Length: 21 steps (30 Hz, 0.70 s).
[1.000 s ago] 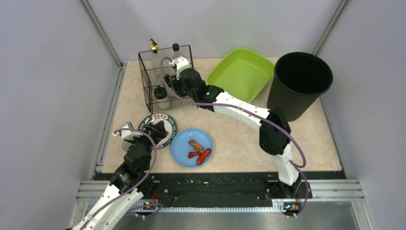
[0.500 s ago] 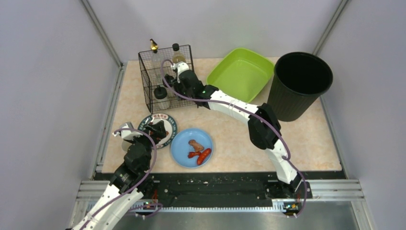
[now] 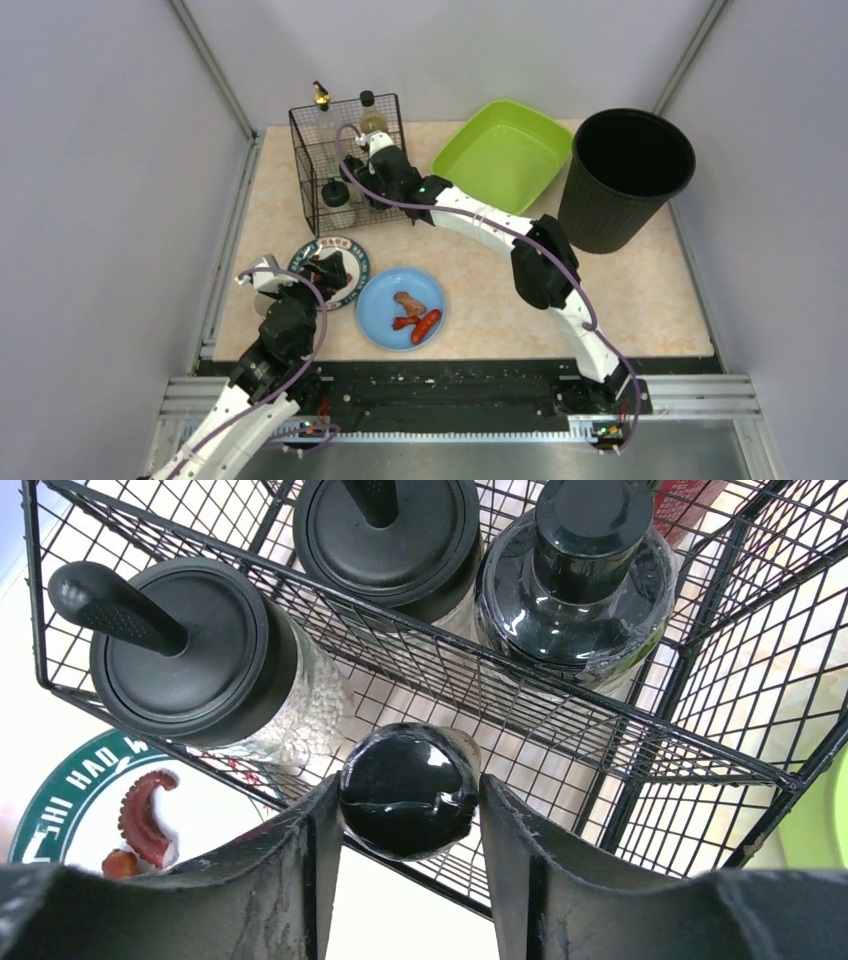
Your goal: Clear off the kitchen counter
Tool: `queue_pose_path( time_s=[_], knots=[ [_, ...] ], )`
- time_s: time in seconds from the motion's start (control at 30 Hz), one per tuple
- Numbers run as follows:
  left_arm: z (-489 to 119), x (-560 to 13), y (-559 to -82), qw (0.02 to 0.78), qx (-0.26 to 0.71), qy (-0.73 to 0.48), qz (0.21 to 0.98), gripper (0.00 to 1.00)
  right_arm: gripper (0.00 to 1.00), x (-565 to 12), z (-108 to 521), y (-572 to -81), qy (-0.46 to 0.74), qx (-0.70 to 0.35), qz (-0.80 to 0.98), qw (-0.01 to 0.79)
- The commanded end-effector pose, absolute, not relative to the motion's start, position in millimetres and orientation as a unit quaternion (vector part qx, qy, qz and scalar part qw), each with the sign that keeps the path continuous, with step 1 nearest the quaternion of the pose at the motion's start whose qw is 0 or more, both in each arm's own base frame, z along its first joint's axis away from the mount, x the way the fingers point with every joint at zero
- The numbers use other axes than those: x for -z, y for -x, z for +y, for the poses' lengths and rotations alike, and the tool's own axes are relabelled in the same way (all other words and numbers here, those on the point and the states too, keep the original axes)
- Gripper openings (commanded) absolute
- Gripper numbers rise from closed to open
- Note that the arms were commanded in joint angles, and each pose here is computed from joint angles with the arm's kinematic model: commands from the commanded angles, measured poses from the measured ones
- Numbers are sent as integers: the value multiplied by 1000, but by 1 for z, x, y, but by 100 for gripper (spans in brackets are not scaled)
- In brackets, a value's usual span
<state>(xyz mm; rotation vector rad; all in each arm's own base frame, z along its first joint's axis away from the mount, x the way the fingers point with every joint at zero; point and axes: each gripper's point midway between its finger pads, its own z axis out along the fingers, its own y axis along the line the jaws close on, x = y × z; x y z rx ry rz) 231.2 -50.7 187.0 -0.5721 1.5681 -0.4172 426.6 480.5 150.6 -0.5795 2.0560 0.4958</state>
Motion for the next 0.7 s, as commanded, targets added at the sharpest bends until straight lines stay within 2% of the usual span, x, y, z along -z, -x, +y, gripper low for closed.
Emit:
queue_pose_path(
  time_s=[0.0, 0.23, 0.67],
  knots=[
    [-53, -195, -234, 661, 196, 256, 678, 95, 53, -182, 487, -434, 224, -226, 818, 479],
    [-53, -195, -234, 661, 195, 256, 678, 95, 65, -211, 484, -429, 220, -240, 808, 491],
    [-52, -194, -234, 661, 193, 256, 679, 95, 68, -314, 436, -373, 216, -262, 752, 565]
  ],
)
